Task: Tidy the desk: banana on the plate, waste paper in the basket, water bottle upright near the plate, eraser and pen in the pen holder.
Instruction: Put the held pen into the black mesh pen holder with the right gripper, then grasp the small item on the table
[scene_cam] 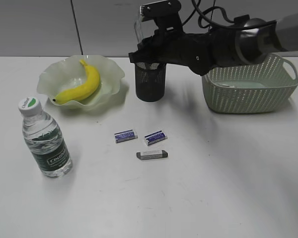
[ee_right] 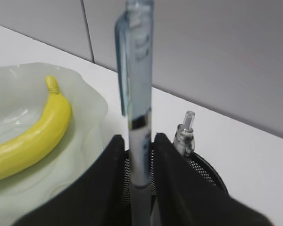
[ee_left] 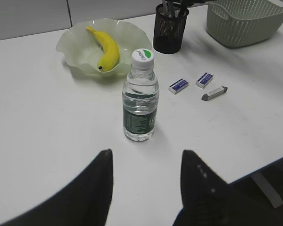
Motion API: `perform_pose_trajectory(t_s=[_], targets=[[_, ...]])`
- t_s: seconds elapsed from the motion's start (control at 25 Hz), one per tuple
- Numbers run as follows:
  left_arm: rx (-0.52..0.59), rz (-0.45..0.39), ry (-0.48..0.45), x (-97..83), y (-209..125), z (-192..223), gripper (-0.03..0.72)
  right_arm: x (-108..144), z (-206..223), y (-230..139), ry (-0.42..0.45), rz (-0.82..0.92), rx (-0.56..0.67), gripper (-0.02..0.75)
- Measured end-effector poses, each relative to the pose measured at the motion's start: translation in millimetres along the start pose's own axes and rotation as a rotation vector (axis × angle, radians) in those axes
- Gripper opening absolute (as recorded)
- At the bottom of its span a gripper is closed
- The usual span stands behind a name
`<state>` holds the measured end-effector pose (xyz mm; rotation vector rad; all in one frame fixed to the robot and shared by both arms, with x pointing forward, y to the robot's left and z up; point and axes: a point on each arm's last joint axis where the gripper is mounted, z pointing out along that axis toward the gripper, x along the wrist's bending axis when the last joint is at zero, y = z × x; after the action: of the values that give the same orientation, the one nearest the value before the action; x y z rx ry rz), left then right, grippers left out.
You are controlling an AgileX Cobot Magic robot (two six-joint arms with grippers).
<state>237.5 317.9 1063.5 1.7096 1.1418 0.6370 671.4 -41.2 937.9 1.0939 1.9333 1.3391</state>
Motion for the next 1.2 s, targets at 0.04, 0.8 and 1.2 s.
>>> perform_pose_trajectory(t_s=[0.04,0.8,1.2], targets=[[0.000,0.000,0.000,0.0,0,0,0.353,0,0,-1,0.000,0.000,0.001,0.237],[0.000,0.000,0.000,0.0,0,0,0.353,-4,-163,82,-0.081,-0.044,0.638,0.410],[0.000,0.000,0.000,0.0,0,0,0.349,-1,-346,47,-0.089,-0.054,0.691,0.404]])
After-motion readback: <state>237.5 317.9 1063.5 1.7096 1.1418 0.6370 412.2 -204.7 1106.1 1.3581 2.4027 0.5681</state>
